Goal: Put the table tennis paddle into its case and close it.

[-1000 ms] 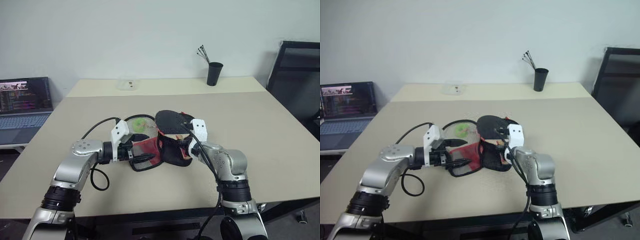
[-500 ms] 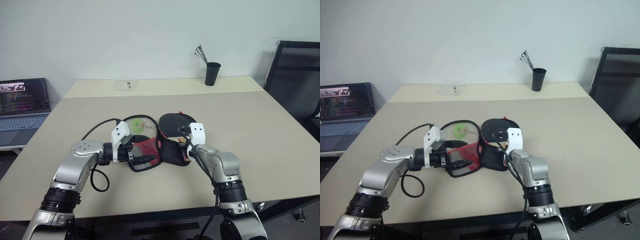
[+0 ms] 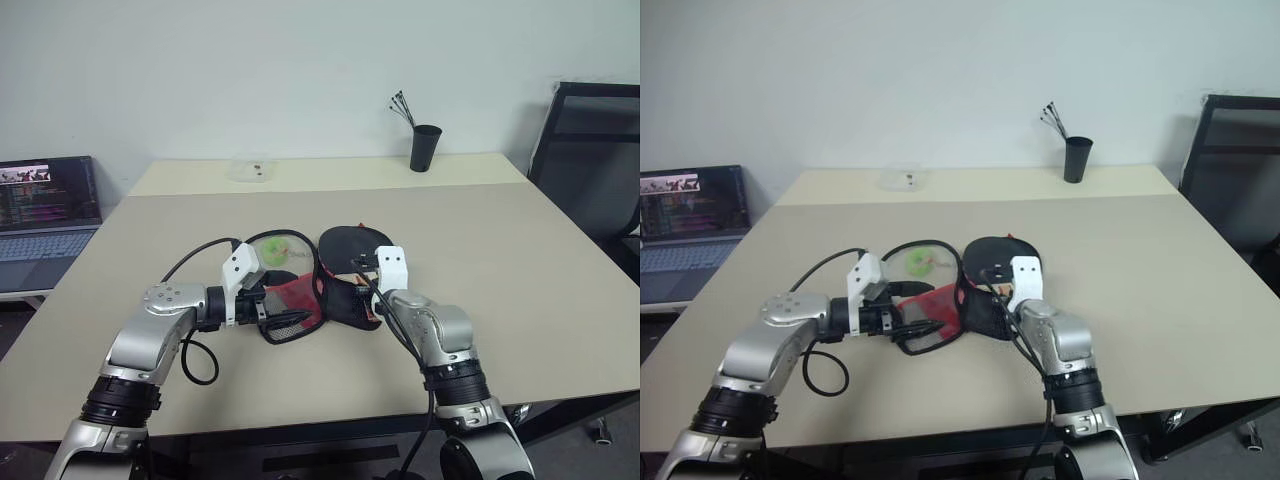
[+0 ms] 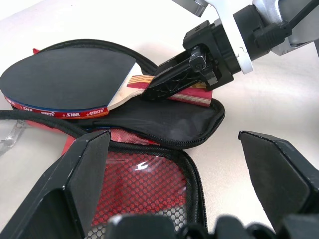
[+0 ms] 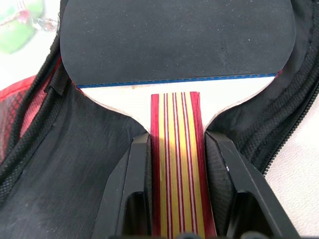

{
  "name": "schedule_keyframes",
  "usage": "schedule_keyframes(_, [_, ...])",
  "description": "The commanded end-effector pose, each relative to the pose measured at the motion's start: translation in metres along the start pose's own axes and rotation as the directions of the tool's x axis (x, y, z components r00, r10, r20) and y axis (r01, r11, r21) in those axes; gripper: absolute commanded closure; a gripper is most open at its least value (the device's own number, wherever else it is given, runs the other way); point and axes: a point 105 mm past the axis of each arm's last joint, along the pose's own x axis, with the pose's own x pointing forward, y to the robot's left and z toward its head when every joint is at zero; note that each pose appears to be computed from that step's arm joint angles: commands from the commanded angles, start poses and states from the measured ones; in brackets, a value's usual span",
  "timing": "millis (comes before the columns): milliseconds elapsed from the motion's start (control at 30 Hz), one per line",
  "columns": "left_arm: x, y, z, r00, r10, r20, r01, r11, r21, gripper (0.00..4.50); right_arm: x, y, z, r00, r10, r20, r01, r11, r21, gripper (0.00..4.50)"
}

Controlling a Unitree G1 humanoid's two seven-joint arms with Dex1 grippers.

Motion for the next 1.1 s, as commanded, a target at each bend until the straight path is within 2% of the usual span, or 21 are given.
schedule_keyframes(33, [-0.006,0.001,0.015,0.999,0.010,0.043,-0.012,0.999,0.052,0.00,0.000,-0.003,0.004,1.000,-0.017,0.023,0.017,1.000,-0.011,3.37])
schedule_keyframes(100, [-0.005,0.002,0.015,0.999,0.010,0.042,-0.013,0.999,0.053,0.00,-0.002,-0.001,0.005,1.000,-0.005,0.030,0.005,1.000,0.001,2.66])
schedule_keyframes(133, [-0.005,0.002,0.015,0.999,0.010,0.042,-0.012,0.999,0.053,0.00,-0.002,0.000,0.007,0.999,0.002,0.036,-0.002,1.000,0.004,2.48])
schedule_keyframes(200, [-0.005,0.002,0.015,0.999,0.010,0.041,-0.012,0.998,0.054,0.00,-0.005,0.004,0.009,0.999,0.025,0.040,-0.025,1.000,0.005,1.84])
schedule_keyframes(333, [-0.006,0.002,0.014,0.999,0.010,0.040,-0.012,0.998,0.055,0.00,-0.015,0.017,0.007,0.990,0.138,0.011,-0.138,0.990,0.024,0.52])
schedule_keyframes(667, [-0.008,0.003,0.012,0.999,0.011,0.031,-0.013,0.998,0.057,0.00,-0.039,0.016,-0.011,0.960,0.270,-0.069,-0.267,0.962,0.053,0.52])
schedule_keyframes(900, [-0.007,0.004,0.011,0.999,0.013,0.030,-0.015,0.998,0.055,0.00,-0.044,0.035,-0.007,0.937,0.345,-0.050,-0.339,0.935,0.107,0.52])
schedule_keyframes(1100, [-0.009,0.004,0.009,0.999,0.025,0.027,-0.026,0.998,0.051,0.00,-0.044,0.042,-0.004,0.931,0.363,-0.038,-0.358,0.929,0.093,0.52])
